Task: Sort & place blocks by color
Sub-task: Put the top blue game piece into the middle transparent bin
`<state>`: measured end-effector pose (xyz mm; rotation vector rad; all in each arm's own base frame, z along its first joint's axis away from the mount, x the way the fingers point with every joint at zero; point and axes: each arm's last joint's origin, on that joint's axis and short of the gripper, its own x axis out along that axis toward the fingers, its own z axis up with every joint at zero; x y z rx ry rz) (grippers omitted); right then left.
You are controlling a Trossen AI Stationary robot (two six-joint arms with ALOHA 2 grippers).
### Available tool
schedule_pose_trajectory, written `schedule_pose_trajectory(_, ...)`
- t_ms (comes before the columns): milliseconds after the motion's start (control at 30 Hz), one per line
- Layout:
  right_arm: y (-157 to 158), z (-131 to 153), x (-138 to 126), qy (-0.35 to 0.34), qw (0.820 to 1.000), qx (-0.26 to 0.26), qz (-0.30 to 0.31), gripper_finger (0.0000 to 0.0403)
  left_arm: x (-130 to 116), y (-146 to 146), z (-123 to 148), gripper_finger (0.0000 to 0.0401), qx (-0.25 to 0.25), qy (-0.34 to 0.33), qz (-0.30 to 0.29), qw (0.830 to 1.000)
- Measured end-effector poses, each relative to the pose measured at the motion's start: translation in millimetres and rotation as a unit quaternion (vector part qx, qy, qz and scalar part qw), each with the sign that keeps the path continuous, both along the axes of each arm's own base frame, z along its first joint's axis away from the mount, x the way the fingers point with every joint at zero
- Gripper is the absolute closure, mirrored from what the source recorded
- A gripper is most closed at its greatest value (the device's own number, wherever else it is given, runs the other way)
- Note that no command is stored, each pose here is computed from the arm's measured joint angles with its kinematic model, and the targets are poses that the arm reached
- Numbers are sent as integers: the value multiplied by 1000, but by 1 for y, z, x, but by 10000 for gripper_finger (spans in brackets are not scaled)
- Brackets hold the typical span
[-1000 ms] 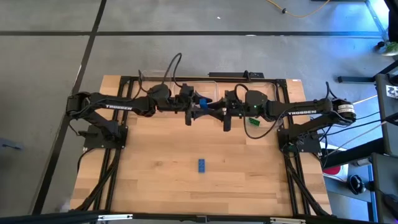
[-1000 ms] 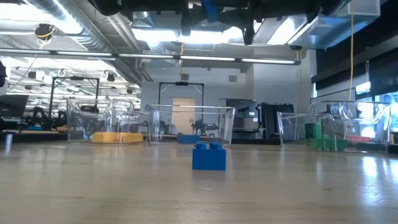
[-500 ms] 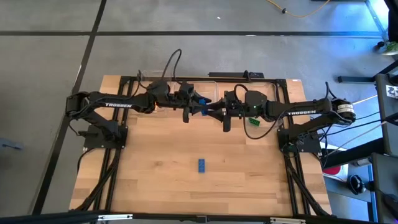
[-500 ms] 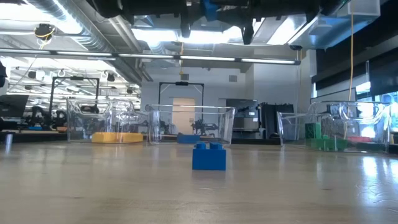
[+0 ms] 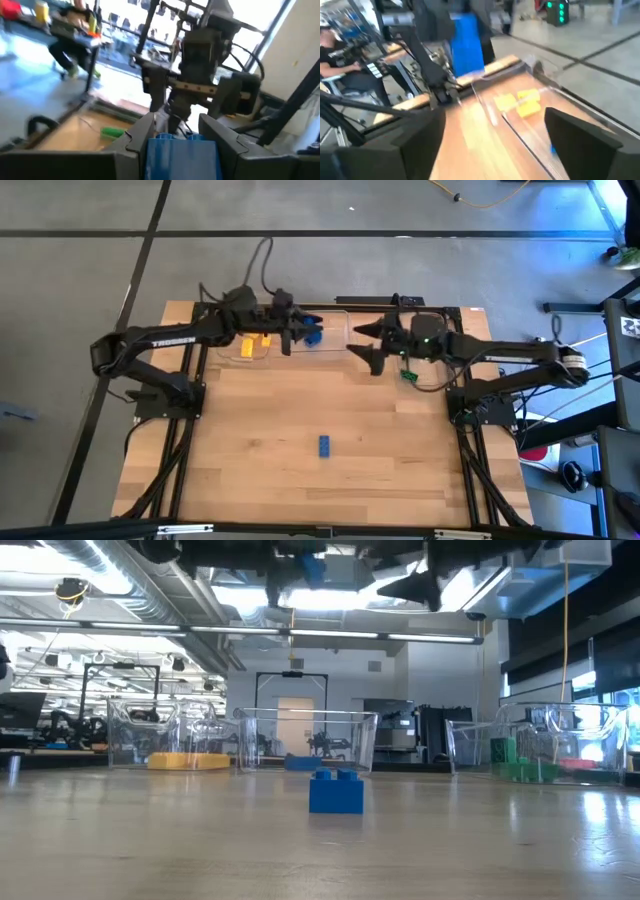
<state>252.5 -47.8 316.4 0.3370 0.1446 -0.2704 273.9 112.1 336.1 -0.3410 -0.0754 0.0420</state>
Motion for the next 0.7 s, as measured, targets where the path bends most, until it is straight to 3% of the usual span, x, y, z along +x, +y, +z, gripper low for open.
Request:
schedule_pose_trajectory(133, -4, 6, -23, 28, 999, 5, -15, 44, -19, 3, 11, 276, 29, -3, 23, 999)
schedule_pose_trajectory(300, -6, 14, -41, 29, 999, -3, -28, 47, -32, -5, -5, 276, 24, 6, 43, 999)
schedule_pose_trajectory(500, -8, 18, -45, 17, 999, -8, -34, 48, -38, -17, -23, 276, 5, -16, 43, 999)
schedule_pose_trajectory(700, -8, 18, -45, 16, 999, -7, -34, 48, -35, -25, -24, 276, -5, -19, 50, 999)
